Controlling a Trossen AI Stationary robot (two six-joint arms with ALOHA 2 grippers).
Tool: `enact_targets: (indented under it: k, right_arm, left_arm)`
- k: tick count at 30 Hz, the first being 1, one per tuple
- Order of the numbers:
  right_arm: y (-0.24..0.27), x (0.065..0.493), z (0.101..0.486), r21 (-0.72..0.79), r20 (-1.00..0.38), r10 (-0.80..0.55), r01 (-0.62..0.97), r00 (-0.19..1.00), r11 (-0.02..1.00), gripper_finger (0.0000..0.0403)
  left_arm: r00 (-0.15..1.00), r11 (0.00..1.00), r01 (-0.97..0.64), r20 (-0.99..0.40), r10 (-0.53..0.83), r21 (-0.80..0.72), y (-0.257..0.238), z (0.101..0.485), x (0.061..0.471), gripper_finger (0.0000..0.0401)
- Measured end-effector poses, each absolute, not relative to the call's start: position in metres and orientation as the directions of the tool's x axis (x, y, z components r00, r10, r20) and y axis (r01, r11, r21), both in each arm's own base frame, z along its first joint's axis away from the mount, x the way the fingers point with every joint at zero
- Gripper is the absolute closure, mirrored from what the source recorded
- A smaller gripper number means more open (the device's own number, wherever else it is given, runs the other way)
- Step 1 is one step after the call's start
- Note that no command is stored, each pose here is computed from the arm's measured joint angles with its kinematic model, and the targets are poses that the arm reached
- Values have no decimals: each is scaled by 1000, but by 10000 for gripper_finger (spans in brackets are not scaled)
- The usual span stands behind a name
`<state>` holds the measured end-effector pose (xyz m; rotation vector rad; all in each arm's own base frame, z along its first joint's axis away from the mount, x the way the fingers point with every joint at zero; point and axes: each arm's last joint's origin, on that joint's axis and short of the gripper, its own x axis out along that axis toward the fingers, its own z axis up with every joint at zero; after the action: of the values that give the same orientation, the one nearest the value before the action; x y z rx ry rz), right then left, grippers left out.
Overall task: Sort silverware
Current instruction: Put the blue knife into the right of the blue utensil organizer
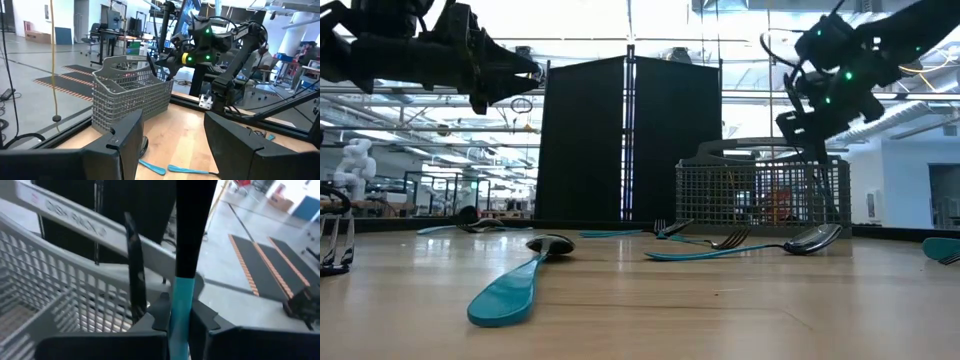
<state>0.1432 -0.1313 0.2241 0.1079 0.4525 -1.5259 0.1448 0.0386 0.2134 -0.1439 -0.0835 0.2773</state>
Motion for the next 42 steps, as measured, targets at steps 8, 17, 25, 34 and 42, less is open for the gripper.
enact_targets:
  k: [8,17,25,34,42]
  right_arm:
    - [-130,139,213,-202,-368,-929,979,-36,41,289]
    - [-133,142,225,-220,-332,-943,973,-8,69,242]
    - [-137,153,298,-133,-219,-962,972,162,194,247]
    - [-121,182,326,227,-142,-456,478,878,849,248]
    - [-79,243,296,328,-204,-25,92,979,940,248]
  left_arm:
    - [958,952,-267,63,278,-148,39,213,145,198]
    - [958,953,-267,64,278,-147,39,214,145,198]
    - [959,953,-267,63,278,-145,39,214,145,198]
    - [960,956,-276,19,279,-103,39,209,145,198]
    - [953,949,-301,-69,295,-98,42,200,148,198]
